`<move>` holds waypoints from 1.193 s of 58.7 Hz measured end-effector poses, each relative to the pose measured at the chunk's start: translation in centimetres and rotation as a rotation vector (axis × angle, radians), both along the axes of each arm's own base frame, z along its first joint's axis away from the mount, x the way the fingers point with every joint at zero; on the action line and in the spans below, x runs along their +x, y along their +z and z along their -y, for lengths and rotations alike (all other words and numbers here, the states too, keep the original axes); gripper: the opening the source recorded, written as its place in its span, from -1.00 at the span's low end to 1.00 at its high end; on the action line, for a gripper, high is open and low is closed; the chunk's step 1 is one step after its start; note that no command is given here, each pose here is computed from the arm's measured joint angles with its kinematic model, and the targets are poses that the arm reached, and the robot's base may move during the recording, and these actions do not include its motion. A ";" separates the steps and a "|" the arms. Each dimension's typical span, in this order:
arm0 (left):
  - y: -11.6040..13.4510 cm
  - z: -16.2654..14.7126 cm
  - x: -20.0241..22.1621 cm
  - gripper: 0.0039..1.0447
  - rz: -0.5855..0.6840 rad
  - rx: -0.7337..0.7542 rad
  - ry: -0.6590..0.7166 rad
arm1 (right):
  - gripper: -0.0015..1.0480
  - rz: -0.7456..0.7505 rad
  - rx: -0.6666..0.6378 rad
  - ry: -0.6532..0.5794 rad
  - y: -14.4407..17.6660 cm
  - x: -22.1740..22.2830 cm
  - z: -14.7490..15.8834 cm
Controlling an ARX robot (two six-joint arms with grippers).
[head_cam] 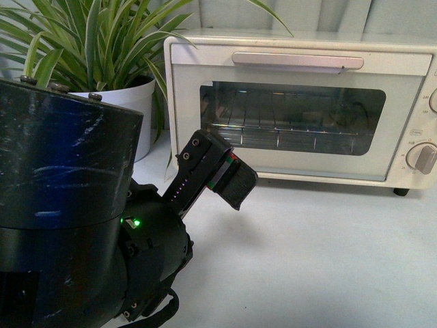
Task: Open oven
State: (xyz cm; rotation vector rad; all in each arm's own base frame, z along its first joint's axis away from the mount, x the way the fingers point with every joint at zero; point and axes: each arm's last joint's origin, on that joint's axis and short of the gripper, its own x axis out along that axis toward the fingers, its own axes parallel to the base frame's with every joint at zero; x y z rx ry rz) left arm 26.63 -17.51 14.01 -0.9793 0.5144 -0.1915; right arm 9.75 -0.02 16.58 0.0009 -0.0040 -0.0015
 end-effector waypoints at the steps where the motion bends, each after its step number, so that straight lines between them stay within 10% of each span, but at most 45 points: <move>1: 0.0 0.0 0.1 0.88 0.000 -0.001 -0.001 | 0.82 -0.006 0.003 0.012 -0.1 0.0 0.0; 46: 0.0 0.5 0.5 0.88 -0.019 -0.020 -0.014 | 0.82 -0.252 0.242 0.092 12.2 16.2 -5.5; 70: 0.0 0.5 0.5 0.88 -0.019 -0.021 -0.017 | 0.82 -0.344 0.311 0.004 12.4 20.3 -7.6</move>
